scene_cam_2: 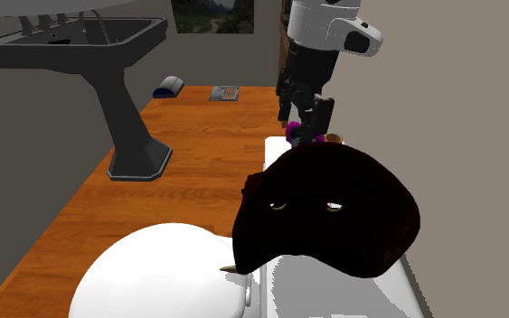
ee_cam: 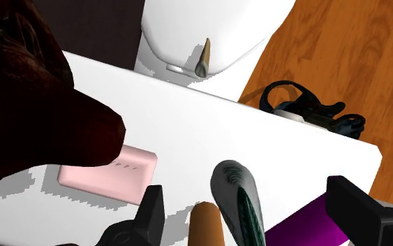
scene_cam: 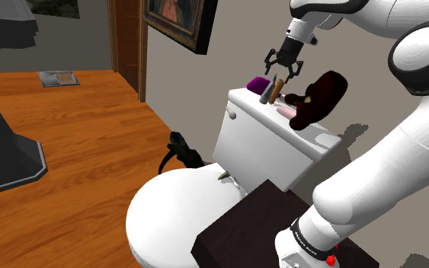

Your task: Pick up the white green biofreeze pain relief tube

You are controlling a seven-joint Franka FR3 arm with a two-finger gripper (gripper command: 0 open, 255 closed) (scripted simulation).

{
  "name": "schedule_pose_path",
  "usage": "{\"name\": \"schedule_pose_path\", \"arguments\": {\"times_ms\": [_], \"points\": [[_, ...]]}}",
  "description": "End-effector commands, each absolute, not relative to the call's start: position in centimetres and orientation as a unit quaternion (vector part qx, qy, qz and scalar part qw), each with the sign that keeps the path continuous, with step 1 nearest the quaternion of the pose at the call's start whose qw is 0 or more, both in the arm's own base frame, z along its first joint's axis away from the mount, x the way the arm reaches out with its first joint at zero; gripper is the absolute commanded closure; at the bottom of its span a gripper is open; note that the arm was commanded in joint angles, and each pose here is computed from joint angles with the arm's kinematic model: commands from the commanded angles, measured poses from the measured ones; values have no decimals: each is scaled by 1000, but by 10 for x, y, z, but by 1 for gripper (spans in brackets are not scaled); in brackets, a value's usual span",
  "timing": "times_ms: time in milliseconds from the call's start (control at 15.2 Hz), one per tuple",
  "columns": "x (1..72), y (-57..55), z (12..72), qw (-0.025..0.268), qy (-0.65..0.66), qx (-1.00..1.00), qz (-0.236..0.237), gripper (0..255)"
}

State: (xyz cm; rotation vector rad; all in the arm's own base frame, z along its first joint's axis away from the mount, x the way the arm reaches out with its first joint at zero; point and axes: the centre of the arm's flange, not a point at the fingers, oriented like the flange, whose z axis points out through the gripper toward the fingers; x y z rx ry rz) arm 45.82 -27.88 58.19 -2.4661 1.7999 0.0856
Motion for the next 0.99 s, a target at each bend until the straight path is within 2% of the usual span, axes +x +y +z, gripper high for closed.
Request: {"name": "schedule_pose_path", "arguments": {"times_ms": [0, 594, 924], "points": [[458, -279, 581, 44, 589, -807, 28, 255], [458, -279, 581, 44, 589, -807, 28, 255], [458, -279, 607, 44, 589, -807, 28, 255]]}}
